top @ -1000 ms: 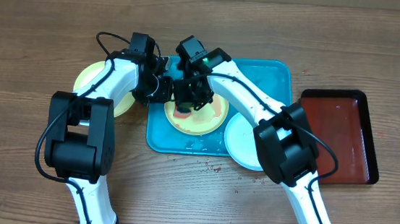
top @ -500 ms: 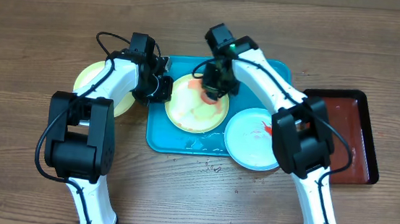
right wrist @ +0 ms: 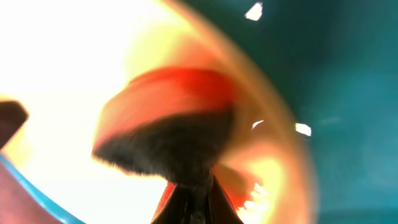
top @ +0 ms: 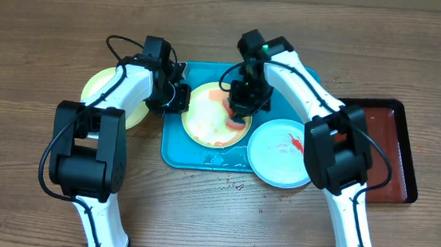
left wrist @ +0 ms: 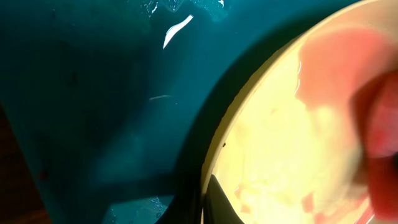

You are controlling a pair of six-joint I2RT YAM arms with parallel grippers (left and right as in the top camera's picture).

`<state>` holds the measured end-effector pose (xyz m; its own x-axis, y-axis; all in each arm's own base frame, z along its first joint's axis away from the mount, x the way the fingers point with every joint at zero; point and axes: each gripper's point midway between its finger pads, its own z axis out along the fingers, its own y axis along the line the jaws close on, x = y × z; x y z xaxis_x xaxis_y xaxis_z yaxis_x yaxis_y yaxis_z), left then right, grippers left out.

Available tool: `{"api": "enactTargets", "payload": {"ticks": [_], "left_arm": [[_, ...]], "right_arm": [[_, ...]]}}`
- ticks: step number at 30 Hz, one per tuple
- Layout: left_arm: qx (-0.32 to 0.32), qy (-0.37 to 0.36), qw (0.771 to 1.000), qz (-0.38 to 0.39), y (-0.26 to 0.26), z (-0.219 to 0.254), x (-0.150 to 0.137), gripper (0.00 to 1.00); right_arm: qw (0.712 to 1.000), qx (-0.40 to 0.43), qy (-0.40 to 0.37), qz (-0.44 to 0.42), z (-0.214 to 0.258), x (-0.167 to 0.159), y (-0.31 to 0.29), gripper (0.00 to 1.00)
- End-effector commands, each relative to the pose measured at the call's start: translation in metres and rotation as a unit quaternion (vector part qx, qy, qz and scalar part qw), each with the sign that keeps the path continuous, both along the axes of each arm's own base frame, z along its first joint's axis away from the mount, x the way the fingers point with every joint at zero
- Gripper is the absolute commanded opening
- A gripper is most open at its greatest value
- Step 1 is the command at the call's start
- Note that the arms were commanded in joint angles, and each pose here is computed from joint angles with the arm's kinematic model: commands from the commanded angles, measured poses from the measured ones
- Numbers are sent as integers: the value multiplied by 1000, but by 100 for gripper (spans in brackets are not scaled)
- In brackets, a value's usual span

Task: Clean dirty plates on tray and stack at the side
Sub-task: 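Raise the sponge with the right gripper away from the plate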

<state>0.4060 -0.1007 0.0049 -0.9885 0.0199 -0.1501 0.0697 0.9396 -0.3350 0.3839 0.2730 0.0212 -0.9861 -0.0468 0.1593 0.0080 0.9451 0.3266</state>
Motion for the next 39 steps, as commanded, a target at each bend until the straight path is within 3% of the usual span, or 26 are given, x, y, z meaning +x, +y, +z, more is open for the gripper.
{"api": "enactTargets", "payload": {"ticks": [1,8,16,18,23,26,33,35,38,39], "left_arm": [[24,22,999,-3,10,-17,-11,4],[24,23,999,-3,10,-17,-12,4],[11,33,999,2,6,-16,-15,7],[11,35,999,2,6,-16,-16,14],[11,40,999,-2,3,-17,-19,47],[11,42,999,-12,-4,-18,-22,50],[18,52,998,-36,-26,-36,-28,43],[21,58,998,-32,-29,-43,-30,33],[22,63,997,-26,-31,-48,-30,4],[23,63,997,-26,-30,-50,-30,4]], "right_arm": [[998,35,1,50,-2,-19,36,4],[997,58,-47,10,0,-1,70,4],[994,21,-106,-25,23,36,36,4],[991,-3,-128,-34,40,44,20,4],[980,-20,-183,-71,101,60,-22,4],[974,-11,-206,-97,135,66,-46,4],[965,-17,-219,-146,173,69,-103,4],[965,-22,-212,-153,172,68,-112,4],[966,-29,-203,-157,170,66,-121,4],[966,-30,-202,-159,170,66,-123,4]]}}
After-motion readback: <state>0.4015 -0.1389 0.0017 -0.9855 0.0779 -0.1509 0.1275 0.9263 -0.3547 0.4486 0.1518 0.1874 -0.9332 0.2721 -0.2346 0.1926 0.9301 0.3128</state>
